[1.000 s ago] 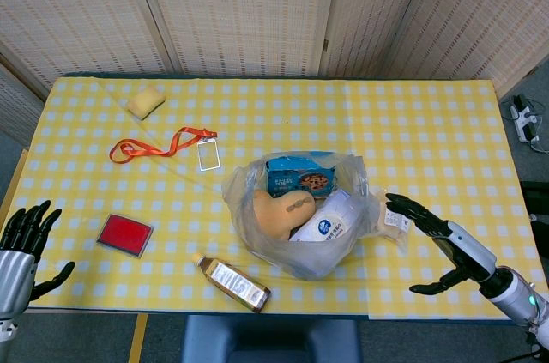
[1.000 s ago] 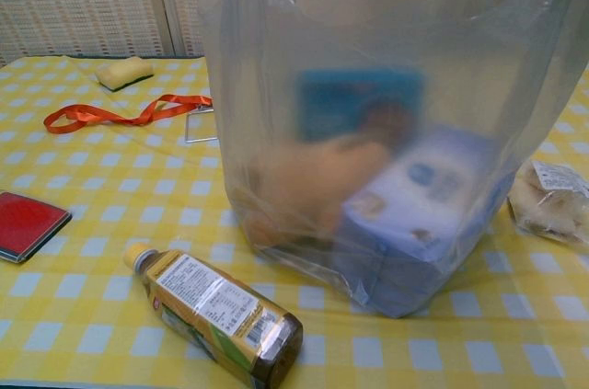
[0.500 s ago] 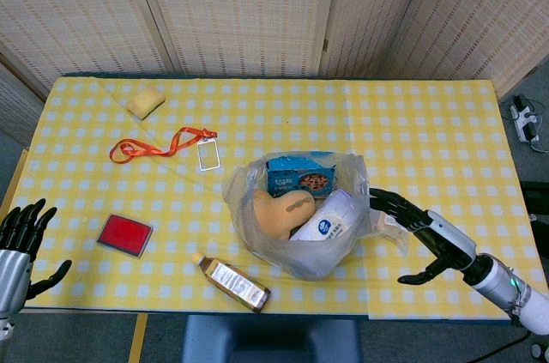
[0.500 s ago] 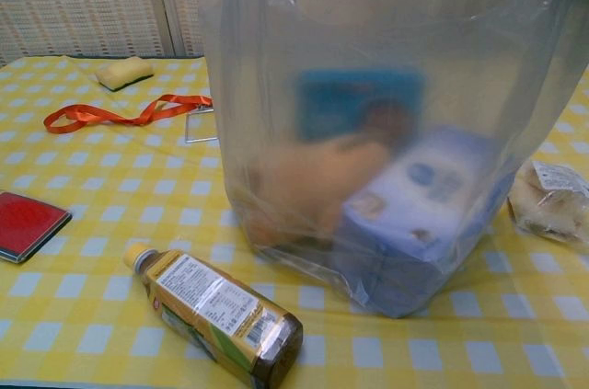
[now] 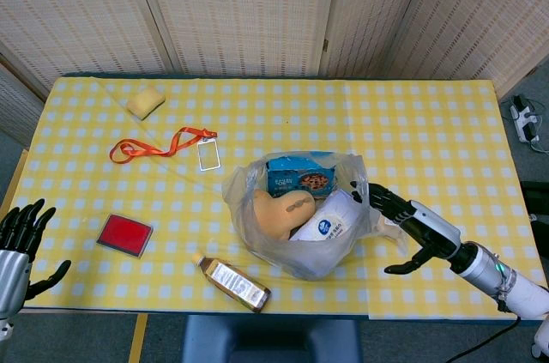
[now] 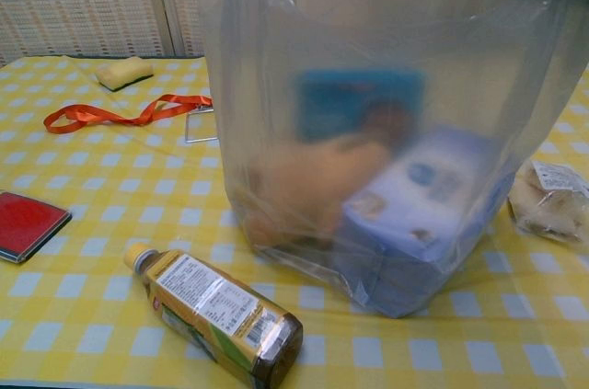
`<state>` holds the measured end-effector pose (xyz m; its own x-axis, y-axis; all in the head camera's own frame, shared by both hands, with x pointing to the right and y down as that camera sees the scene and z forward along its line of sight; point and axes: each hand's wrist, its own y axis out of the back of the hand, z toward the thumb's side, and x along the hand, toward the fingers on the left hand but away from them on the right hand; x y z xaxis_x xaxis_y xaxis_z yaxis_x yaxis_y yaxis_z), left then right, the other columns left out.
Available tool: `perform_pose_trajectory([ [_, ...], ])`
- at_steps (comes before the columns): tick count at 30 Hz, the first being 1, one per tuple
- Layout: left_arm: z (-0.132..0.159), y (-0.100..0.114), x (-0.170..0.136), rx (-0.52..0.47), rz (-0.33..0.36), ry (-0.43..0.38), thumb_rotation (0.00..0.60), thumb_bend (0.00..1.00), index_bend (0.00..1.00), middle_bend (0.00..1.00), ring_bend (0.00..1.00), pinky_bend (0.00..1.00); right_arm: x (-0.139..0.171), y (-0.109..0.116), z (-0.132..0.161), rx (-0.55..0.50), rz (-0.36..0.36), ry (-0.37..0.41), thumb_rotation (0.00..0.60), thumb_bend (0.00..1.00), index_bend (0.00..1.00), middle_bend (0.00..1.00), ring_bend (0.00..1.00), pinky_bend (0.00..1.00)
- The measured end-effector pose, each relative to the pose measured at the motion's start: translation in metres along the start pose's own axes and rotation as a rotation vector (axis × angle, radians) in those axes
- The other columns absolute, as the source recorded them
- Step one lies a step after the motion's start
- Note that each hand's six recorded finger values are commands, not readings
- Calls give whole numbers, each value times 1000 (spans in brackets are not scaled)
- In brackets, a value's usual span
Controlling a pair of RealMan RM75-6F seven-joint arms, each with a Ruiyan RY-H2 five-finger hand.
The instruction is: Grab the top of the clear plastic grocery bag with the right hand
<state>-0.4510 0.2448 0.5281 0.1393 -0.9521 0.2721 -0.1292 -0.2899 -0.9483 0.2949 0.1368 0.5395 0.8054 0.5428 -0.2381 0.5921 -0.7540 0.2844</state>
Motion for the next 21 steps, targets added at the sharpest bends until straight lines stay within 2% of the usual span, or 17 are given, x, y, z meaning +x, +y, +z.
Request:
perform_pose_trajectory([
  [21,1,3,-2,-12,4,-11,600,273,0,0,0,0,-36,-17,1,3,67,-38,600,0,0,0,0,0],
])
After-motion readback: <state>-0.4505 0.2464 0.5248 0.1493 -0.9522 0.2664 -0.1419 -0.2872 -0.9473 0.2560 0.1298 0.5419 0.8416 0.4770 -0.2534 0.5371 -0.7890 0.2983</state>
